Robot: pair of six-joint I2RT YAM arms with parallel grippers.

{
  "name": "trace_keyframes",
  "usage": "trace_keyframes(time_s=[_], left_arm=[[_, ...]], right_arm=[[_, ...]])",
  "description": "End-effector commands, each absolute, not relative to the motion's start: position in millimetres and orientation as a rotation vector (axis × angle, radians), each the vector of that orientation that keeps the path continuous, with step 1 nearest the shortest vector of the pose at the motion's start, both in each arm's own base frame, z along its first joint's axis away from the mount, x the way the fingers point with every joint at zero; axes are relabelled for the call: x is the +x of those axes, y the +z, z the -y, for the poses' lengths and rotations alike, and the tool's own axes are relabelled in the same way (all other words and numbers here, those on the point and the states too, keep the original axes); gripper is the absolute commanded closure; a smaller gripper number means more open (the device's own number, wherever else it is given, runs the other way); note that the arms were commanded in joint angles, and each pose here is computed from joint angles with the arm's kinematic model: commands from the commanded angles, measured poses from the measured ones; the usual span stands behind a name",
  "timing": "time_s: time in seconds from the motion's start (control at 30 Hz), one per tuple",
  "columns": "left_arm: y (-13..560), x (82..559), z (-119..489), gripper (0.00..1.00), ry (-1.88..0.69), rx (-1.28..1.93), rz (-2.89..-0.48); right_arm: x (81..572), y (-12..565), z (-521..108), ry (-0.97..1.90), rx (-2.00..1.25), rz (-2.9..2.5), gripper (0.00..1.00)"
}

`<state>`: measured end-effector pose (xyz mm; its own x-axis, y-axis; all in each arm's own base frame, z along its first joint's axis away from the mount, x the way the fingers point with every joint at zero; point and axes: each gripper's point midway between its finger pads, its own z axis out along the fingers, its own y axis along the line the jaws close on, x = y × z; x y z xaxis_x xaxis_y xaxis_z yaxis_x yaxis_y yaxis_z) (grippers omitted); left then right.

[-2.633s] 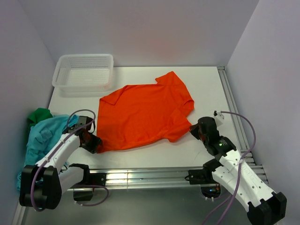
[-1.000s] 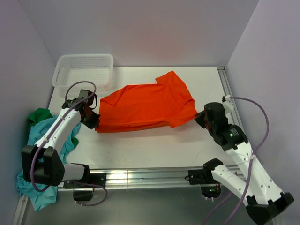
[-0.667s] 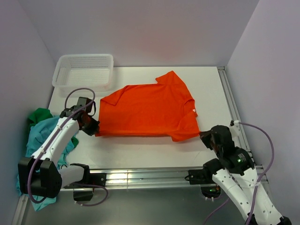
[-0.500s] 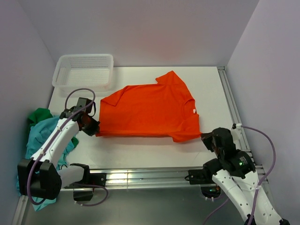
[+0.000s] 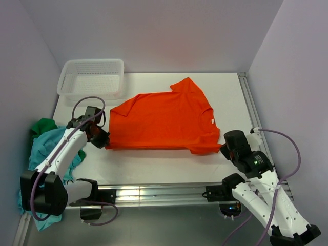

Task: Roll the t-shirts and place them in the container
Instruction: Fold the tshirt

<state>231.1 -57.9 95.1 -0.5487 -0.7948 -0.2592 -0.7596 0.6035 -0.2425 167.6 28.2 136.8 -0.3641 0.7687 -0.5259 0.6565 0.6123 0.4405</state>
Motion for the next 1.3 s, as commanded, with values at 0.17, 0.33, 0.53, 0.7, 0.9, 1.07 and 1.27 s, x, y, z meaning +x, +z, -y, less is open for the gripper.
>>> trace_keyframes(time_s=[0.17, 0.33, 0.53, 0.7, 0.9, 1.07, 1.27], left_arm=[[95.1, 251.1, 60.2, 1.0, -0.14, -1.243, -2.481], [96.7, 258.6, 57.6, 1.0, -0.098, -1.238, -2.488], [100.5, 269.6, 57.2, 1.0, -0.087, -1.238, -2.475], [97.0, 277.3, 58.8, 1.0, -0.072, -1.237, -2.493], [93.8, 282.1, 58.5, 1.0, -0.055, -1.234, -2.501], [88.6, 287.4, 58.6, 1.0, -0.039, -1.232, -2.51], [78.6, 293.2, 59.0, 1.0, -0.004, -1.229, -2.541]], right_arm=[[205.3, 174.2, -23.3, 0.077, 0.931, -2.091, 1.0], [230.6, 185.0, -32.6, 0.007, 0.797, -2.164, 1.0], [250.9, 188.1, -41.8, -0.017, 0.704, -2.198, 1.0], [268.1, 179.5, -50.9, -0.042, 0.609, -2.254, 1.0], [281.8, 167.4, -53.9, -0.08, 0.55, -2.287, 1.0], [297.4, 162.9, -52.7, -0.128, 0.54, -2.299, 1.0], [316.4, 157.4, -52.2, -0.153, 0.523, -2.314, 1.0]])
